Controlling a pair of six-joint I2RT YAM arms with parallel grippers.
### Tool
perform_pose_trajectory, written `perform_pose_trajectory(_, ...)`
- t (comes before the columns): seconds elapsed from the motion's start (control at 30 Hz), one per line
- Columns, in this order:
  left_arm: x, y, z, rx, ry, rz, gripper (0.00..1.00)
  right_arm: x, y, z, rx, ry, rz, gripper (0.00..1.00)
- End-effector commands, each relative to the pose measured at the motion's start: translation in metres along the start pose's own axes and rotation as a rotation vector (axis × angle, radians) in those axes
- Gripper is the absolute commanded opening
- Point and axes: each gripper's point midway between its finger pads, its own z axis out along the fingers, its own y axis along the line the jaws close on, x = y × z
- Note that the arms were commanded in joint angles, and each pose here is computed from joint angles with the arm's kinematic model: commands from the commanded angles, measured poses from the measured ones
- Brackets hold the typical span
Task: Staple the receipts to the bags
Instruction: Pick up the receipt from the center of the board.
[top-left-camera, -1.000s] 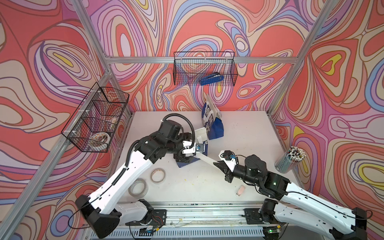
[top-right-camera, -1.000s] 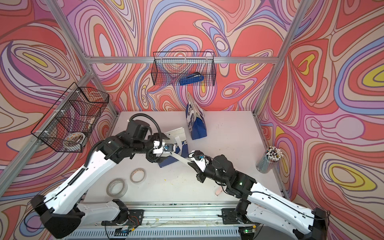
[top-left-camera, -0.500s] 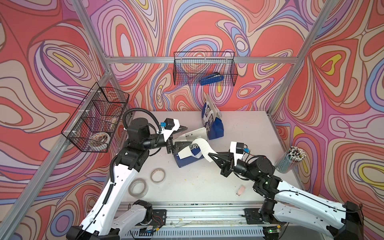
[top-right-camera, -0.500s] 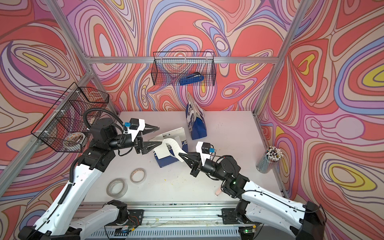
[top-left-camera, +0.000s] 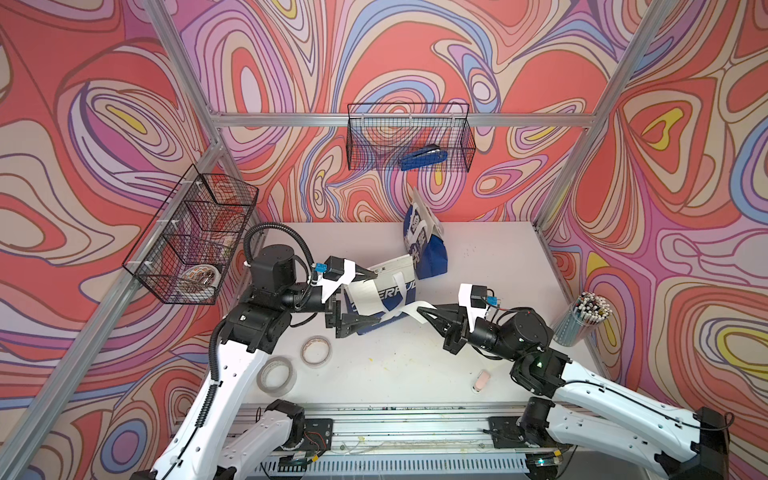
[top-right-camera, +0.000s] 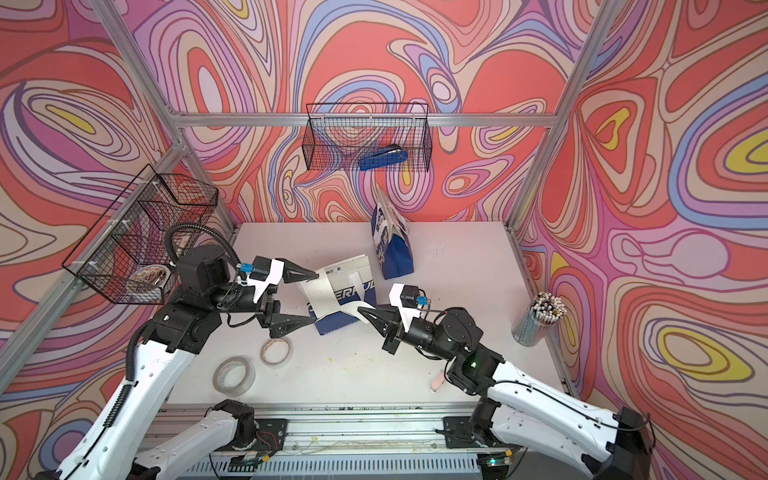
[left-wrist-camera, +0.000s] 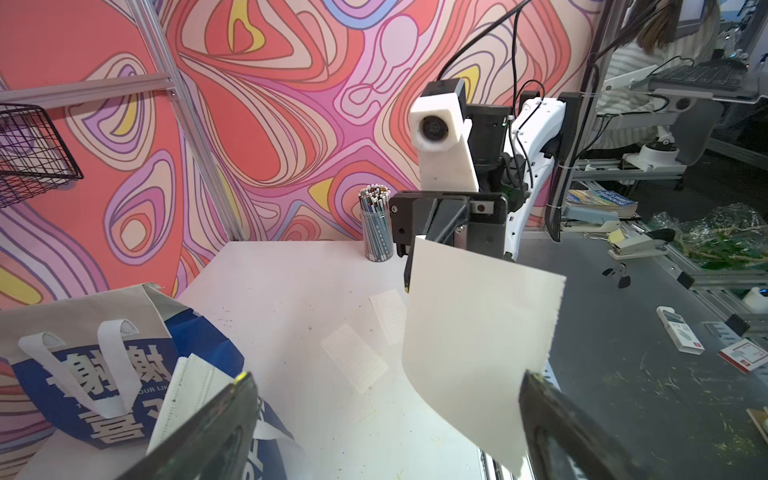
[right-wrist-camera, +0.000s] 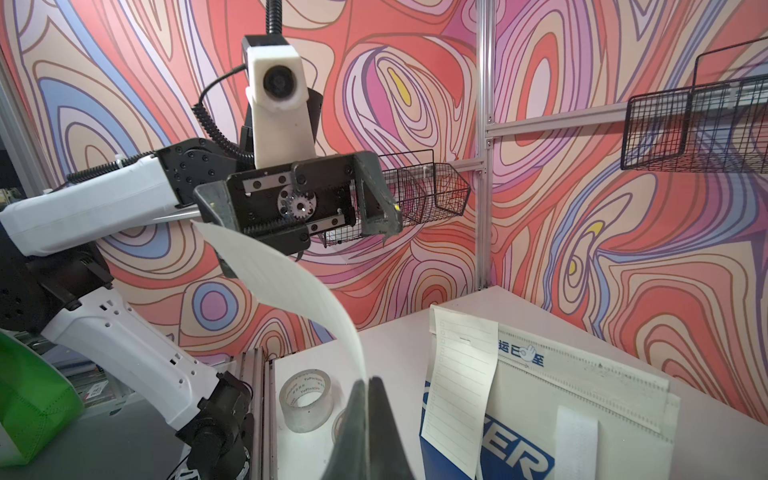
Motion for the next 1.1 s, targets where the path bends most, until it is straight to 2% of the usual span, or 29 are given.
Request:
perform_pose_trajectory(0.0, 0.011, -0.006, -0.003, -0.012, 0.030, 0.020, 1.00, 0.002, 0.001, 0.003, -0.013, 0.037, -0.019, 0.00)
perform_pose_trajectory(0.17, 0.020, -0.011, -0.003, 0.010, 0.066, 0.021, 1.00, 0.006, -0.001, 0.006, -0.009, 0.057, -0.030, 0.00)
perform_pose_trajectory(0.4, 0.041, -0.021, -0.009, -0.016, 0.139, 0.087, 1.00, 0.011, -0.004, 0.007, -0.005, 0.092, -0.042, 0.00)
perform_pose_trajectory(0.7, 0.038, 0.000, -0.007, -0.101, 0.115, 0.098, 1.00, 0.017, 0.005, 0.014, -0.075, 0.118, -0.042, 0.00)
perform_pose_trajectory(0.77, 0.035, 0.003, -0.006, -0.100, 0.107, 0.085, 0.95, 0.018, 0.006, 0.016, -0.087, 0.118, -0.034, 0.00)
perform_pose_trajectory(0.8, 0.035, 0.003, -0.005, -0.090, 0.106, 0.083, 0.92, 0.019, 0.006, 0.016, -0.087, 0.118, -0.030, 0.00)
perform_pose_trajectory(0.93, 0.032, -0.002, -0.004, -0.050, 0.102, 0.087, 0.59, 0.022, 0.004, 0.019, -0.080, 0.124, -0.024, 0.00)
perform_pose_trajectory(0.97, 0.032, -0.004, -0.004, -0.042, 0.104, 0.098, 0.47, 0.023, 0.003, 0.020, -0.077, 0.128, -0.022, 0.00)
perform_pose_trajectory(1.0, 0.033, -0.004, -0.004, -0.040, 0.109, 0.106, 0.31, 0.024, 0.003, 0.020, -0.075, 0.130, -0.023, 0.00)
perform_pose_trajectory(1.03, 0.034, -0.004, -0.005, -0.051, 0.117, 0.110, 0.01, 0.025, 0.002, 0.019, -0.071, 0.135, -0.024, 0.00)
perform_pose_trajectory(1.07, 0.035, -0.001, -0.006, -0.070, 0.126, 0.109, 0.00, 0.026, 0.001, 0.019, -0.066, 0.138, -0.026, 0.00)
